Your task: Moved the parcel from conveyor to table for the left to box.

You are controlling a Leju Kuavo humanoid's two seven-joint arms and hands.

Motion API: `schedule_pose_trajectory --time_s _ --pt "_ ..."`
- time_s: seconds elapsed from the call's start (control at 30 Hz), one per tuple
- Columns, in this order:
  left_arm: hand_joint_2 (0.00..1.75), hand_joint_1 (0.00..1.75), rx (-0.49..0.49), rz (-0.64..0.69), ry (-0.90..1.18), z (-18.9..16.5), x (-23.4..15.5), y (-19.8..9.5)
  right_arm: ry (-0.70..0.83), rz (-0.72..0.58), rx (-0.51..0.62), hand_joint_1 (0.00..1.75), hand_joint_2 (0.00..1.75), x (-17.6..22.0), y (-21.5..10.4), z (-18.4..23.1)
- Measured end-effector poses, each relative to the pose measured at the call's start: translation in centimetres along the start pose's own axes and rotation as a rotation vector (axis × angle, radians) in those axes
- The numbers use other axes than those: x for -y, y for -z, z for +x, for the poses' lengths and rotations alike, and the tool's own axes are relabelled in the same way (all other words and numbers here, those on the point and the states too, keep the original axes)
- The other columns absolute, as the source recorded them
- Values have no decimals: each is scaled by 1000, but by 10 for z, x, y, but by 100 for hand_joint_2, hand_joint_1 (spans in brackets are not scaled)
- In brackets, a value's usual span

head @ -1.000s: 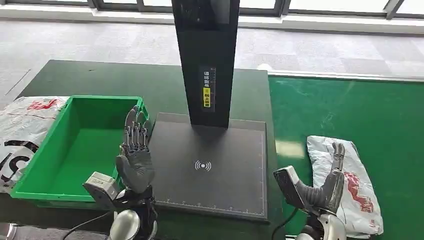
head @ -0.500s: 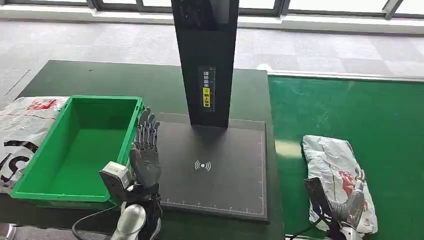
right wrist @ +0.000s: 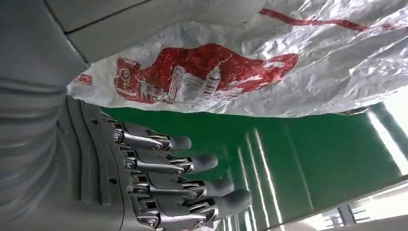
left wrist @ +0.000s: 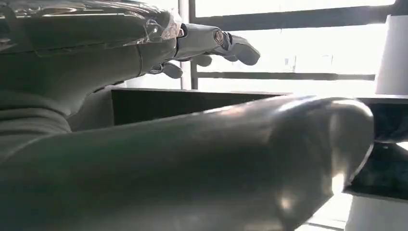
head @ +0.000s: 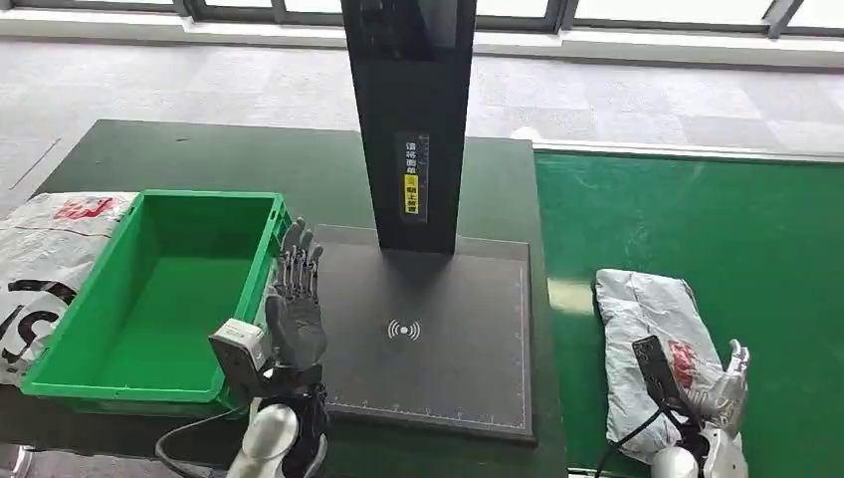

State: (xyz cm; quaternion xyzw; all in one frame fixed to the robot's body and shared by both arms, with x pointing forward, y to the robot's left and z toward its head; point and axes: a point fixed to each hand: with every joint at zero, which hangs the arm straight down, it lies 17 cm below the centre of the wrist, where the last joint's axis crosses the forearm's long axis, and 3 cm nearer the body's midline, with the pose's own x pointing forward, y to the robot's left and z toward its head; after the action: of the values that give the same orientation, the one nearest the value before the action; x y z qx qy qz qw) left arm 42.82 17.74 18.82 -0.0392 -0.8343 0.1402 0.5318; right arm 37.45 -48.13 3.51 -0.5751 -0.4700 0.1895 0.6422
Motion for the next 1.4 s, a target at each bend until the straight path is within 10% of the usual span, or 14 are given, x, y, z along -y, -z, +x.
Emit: schedule_pose_trajectory --time_s 0.4,0.73,0.77,1.4 --pt "0 0 -45 1 -11 -17 3 -7 -79 196 -36 0 175 -58 -13 -9" --pt "0 0 -74 -51 -4 -26 18 -3 -102 501 113 2 175 -145 -72 60" --pt "0 0 -75 -53 -3 -27 19 -3 -101 511 124 175 175 -148 -75 65" --pt "0 0 -115 -96 11 -34 25 -15 247 340 147 175 175 -90 -89 98"
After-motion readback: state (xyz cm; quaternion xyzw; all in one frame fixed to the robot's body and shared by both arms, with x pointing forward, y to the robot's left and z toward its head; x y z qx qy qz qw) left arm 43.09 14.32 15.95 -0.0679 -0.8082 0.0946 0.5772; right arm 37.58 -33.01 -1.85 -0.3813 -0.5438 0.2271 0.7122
